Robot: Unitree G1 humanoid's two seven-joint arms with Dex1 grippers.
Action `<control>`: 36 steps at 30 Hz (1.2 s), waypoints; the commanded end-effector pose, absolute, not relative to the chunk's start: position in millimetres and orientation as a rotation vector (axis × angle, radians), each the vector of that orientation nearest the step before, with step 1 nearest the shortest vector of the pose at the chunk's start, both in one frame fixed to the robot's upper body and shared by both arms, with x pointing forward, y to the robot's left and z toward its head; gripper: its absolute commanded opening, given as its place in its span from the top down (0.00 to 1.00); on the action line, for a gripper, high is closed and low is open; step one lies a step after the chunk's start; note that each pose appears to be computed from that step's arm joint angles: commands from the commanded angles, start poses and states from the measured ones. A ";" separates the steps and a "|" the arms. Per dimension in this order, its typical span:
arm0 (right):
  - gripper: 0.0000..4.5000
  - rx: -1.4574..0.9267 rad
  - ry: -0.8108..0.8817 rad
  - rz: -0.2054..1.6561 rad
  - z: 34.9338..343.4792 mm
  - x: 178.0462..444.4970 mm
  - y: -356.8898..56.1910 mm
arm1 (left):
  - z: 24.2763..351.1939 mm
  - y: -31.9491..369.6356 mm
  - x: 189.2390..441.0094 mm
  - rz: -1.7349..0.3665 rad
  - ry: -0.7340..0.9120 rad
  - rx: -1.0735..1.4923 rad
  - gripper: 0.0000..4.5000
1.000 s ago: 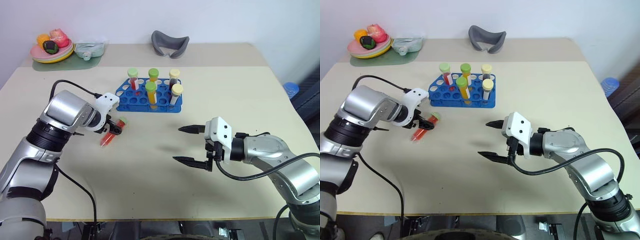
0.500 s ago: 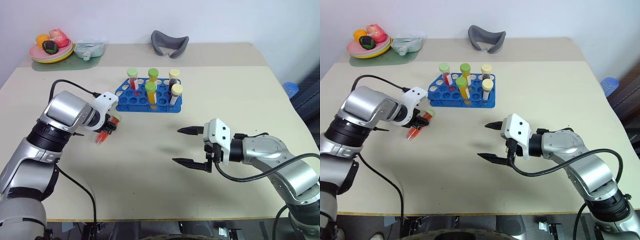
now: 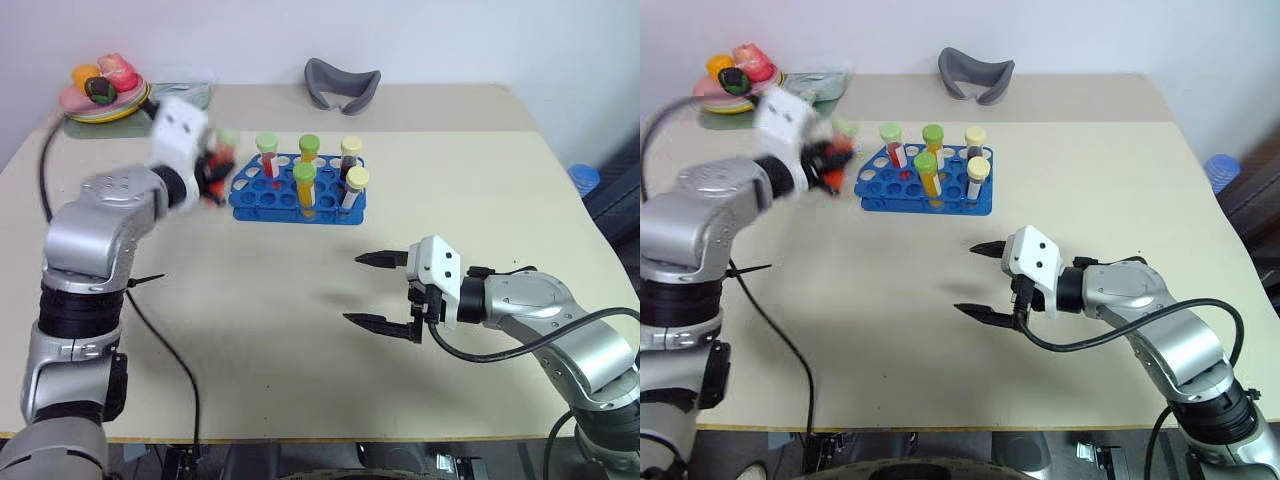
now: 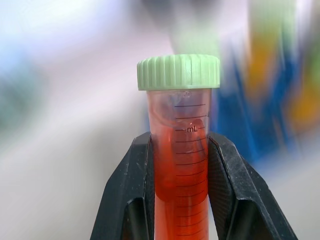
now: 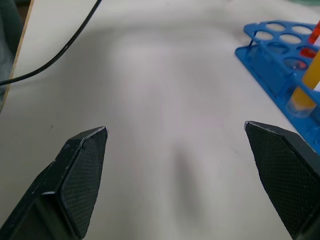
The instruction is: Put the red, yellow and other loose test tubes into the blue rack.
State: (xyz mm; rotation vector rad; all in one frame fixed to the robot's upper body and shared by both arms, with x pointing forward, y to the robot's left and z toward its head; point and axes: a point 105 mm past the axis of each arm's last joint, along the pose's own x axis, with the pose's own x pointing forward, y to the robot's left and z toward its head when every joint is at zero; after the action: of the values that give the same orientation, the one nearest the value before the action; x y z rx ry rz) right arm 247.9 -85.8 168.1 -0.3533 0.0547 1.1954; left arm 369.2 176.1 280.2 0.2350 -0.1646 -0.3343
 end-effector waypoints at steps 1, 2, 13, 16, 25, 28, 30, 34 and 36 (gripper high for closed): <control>0.00 -0.333 -0.022 1.124 180.2 259.3 -85.8 | 290.1 169.2 363.6 -0.293 -0.339 0.075 0.82; 0.00 -0.332 -0.023 1.119 180.1 260.5 -85.8 | 287.4 166.3 364.4 -0.284 -0.347 0.056 0.82; 0.00 -0.323 -0.026 1.080 178.0 265.5 -88.4 | 232.0 129.8 372.1 -0.280 -0.467 0.093 0.82; 0.00 -0.318 -0.029 1.064 178.3 266.3 -89.5 | 220.3 129.4 372.1 -0.267 -0.496 0.126 0.82; 0.00 -0.313 -0.035 1.056 178.5 267.3 -88.5 | 199.4 125.4 388.2 -0.262 -0.487 0.104 0.82; 0.00 -0.314 -0.037 1.055 178.7 267.4 -88.4 | 196.4 120.8 391.3 -0.275 -0.487 0.087 0.82; 0.00 -0.314 -0.038 1.055 178.9 267.6 -88.6 | 194.2 117.8 394.6 -0.279 -0.482 0.067 0.82; 0.00 -0.313 -0.038 1.057 178.7 266.9 -87.5 | 191.1 112.9 400.0 -0.284 -0.483 0.076 0.82; 0.00 -0.313 -0.039 1.058 178.7 266.7 -87.1 | 190.4 111.4 401.7 -0.286 -0.485 0.074 0.82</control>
State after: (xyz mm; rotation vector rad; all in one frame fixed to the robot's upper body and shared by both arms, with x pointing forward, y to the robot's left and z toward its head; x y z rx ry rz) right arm 268.3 -88.6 169.2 -0.3036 0.0131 1.0607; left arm 402.8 114.3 180.5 0.0722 -0.4385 -0.2823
